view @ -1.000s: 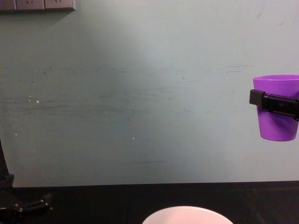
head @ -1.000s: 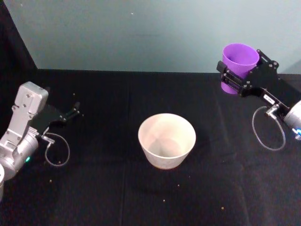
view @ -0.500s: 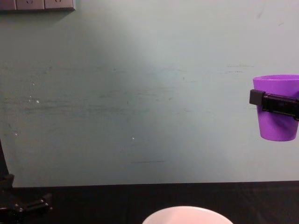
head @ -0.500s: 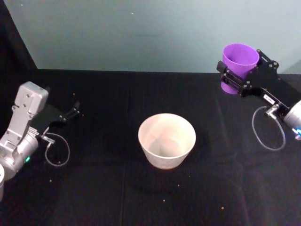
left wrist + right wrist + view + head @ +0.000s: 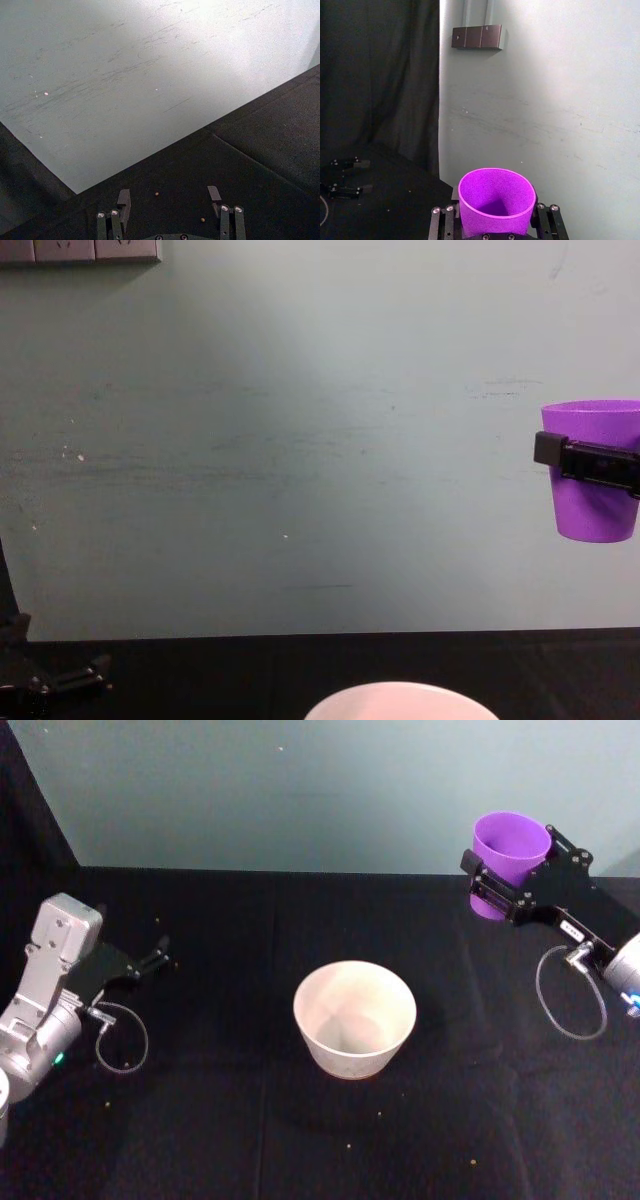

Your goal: Pick up the cup and pour the mung beans from the cup into the bowl.

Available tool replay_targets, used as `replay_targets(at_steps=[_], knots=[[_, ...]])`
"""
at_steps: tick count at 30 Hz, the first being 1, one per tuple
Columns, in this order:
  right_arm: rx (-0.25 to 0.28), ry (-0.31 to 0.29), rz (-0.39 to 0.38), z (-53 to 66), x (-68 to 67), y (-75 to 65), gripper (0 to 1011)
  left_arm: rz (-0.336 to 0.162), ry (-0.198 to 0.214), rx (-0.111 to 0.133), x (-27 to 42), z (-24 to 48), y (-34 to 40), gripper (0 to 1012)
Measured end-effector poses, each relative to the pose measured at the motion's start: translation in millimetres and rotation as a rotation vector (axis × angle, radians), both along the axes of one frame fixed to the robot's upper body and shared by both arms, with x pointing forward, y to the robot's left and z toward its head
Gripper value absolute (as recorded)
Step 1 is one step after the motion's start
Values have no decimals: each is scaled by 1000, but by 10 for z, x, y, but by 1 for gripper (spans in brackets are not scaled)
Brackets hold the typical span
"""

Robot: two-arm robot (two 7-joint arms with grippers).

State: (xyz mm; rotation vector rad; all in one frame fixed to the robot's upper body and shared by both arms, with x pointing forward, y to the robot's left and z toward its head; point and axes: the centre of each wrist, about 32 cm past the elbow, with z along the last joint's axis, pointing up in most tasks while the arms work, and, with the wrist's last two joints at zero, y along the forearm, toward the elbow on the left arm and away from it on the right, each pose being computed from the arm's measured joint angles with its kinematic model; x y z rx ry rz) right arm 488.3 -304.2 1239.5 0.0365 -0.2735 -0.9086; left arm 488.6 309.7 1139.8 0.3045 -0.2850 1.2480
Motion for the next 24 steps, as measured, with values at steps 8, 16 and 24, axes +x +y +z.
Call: replay_targets(at_steps=[8, 16, 24], knots=[[0, 0, 0, 0, 0, 0, 754, 0, 0, 0, 0, 0, 0, 1000], [0, 0, 0, 0, 0, 0, 754, 0, 0, 0, 0, 0, 0, 1000], [0, 0, 0, 0, 0, 0, 754, 0, 0, 0, 0, 0, 0, 1000]])
